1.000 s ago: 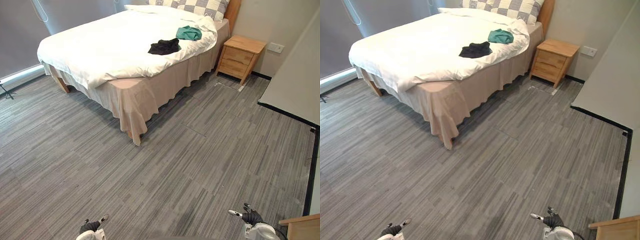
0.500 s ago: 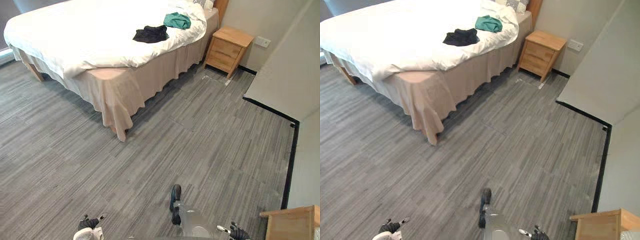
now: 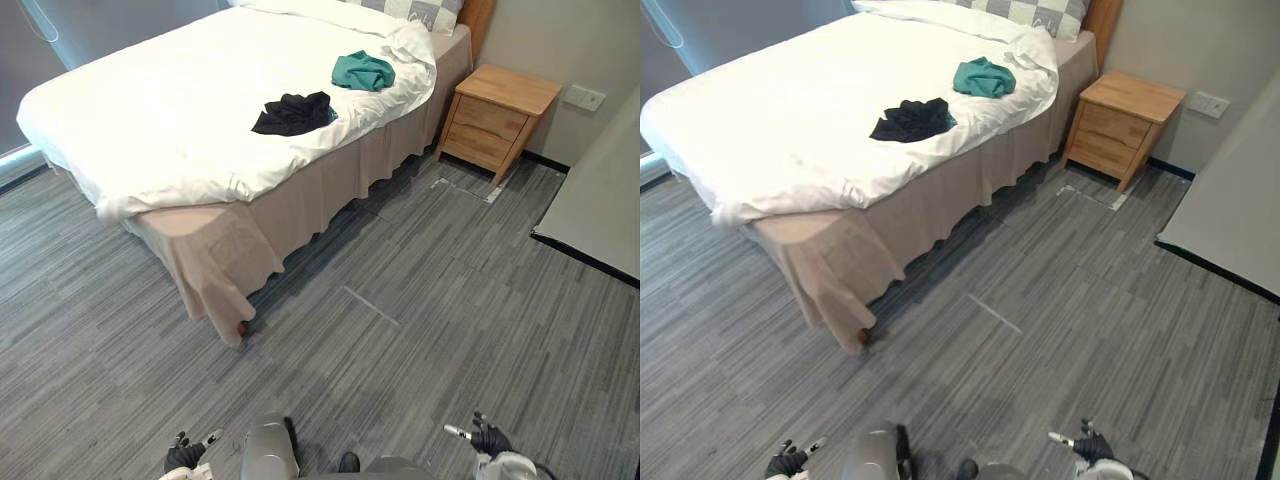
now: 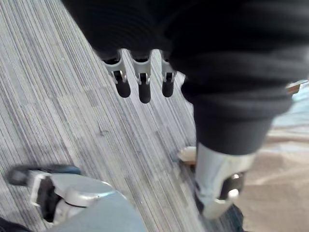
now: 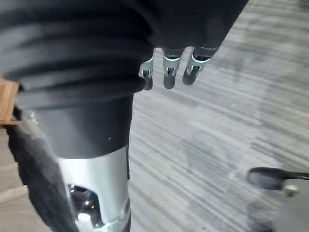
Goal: Tidy the bed and pick cloth on bed and put in laundry
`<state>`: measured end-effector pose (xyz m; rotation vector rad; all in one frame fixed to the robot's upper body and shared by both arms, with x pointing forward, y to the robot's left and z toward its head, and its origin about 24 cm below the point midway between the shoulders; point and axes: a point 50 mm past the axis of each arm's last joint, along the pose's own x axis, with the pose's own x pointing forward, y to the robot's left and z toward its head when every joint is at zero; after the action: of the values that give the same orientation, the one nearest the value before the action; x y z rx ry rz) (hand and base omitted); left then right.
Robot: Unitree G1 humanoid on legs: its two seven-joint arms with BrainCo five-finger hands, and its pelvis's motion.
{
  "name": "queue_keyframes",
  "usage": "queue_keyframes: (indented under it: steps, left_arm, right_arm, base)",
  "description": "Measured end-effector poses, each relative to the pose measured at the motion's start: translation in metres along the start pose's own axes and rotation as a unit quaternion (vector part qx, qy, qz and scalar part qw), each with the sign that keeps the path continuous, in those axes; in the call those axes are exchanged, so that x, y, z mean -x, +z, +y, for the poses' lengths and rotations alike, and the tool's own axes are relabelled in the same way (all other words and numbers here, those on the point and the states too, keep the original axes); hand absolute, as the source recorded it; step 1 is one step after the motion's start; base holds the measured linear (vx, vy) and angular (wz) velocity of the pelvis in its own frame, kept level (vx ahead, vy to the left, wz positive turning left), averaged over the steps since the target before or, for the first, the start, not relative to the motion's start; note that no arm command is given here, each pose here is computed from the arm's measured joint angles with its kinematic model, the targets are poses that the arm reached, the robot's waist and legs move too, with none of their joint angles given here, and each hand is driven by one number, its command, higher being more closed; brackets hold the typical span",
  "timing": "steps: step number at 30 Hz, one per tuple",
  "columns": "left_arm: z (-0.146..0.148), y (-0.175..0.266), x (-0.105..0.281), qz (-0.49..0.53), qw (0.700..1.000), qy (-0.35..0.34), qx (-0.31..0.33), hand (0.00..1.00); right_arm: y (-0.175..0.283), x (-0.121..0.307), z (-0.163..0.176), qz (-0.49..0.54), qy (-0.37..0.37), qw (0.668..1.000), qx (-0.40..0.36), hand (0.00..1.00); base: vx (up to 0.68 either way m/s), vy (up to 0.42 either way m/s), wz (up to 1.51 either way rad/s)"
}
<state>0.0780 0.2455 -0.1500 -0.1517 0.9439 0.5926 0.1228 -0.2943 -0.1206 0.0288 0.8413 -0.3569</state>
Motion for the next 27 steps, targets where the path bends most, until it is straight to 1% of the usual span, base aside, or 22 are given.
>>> queue_keyframes:
  steps: [2,3,5,7,8,12,14,15,16,17,18,19,22,24,27]
  left_arm:
    - [0.0,0.003,-0.002,0.01,1.0,0.009,0.007,0.0]
    - [-0.011,0.006,-0.004,0.005,1.0,-0.008,-0.002,0.0]
    - [-0.019,0.005,-0.004,0.013,0.999,-0.023,-0.024,0.0]
    - [-0.017,-0.003,-0.002,0.028,0.998,-0.024,-0.048,0.0]
    - [-0.017,-0.002,-0.002,0.026,0.998,-0.023,-0.05,0.0]
    - [-0.015,0.015,-0.007,-0.003,0.998,-0.02,-0.054,0.0]
    - [-0.001,0.018,-0.009,-0.008,0.999,0.01,-0.043,0.0]
    - [0.011,0.015,-0.007,-0.004,0.999,0.027,-0.037,0.0]
    - [0.019,0.009,-0.005,0.004,0.999,0.041,-0.019,0.0]
    - [0.007,-0.002,0.0,0.013,1.0,0.028,0.0,0.0]
    - [0.003,-0.003,0.001,0.011,1.0,0.022,0.008,0.0]
    - [-0.01,-0.004,0.003,0.009,1.0,0.007,0.02,0.0]
    - [-0.015,-0.02,0.008,0.039,0.999,-0.005,0.011,0.0]
    - [-0.018,-0.023,0.009,0.043,0.999,-0.008,0.011,0.0]
    - [-0.016,-0.018,0.008,0.03,1.0,-0.008,-0.005,0.0]
  right_arm:
    - [-0.003,-0.002,0.014,0.006,0.02,1.0,-0.003,0.0]
    - [-0.001,-0.004,0.018,0.008,0.026,1.0,-0.001,0.0]
    - [-0.002,-0.008,0.027,0.024,0.036,0.999,0.01,0.0]
    - [-0.013,-0.005,0.04,0.037,0.056,0.997,0.027,0.0]
    - [-0.017,-0.003,0.043,0.042,0.061,0.997,0.028,0.0]
    - [-0.038,0.005,0.058,0.069,0.073,0.995,0.018,0.0]
    - [-0.048,0.009,0.074,0.087,0.085,0.992,0.009,0.0]
    - [-0.056,0.013,0.081,0.101,0.094,0.99,0.013,0.0]
    - [-0.066,0.017,0.083,0.122,0.094,0.988,0.01,0.0]
    - [-0.058,0.013,0.072,0.119,0.079,0.99,0.016,0.0]
    - [-0.059,0.013,0.067,0.122,0.072,0.99,0.014,0.0]
    - [-0.058,0.012,0.054,0.13,0.055,0.99,0.021,0.0]
    - [-0.041,0.004,0.055,0.108,0.054,0.992,0.023,0.0]
    - [-0.032,0.0,0.051,0.092,0.046,0.994,0.019,0.0]
    - [-0.038,0.002,0.051,0.101,0.043,0.994,0.007,0.0]
  base:
    - [0.88,0.008,0.57]
    - [0.83,0.008,1.02]
    - [0.53,0.04,0.99]
    - [0.71,-0.02,1.32]
    - [0.69,-0.163,1.84]
    - [0.45,-0.313,1.84]
    - [0.53,-0.469,1.57]
    - [0.55,-0.512,1.19]
    - [0.6,-0.553,1.25]
    - [0.45,-0.391,1.21]
    - [0.37,-0.271,1.31]
    - [0.33,-0.219,1.1]
    - [0.27,-0.209,0.28]
    - [0.21,-0.099,0.06]
    - [0.16,0.032,0.2]
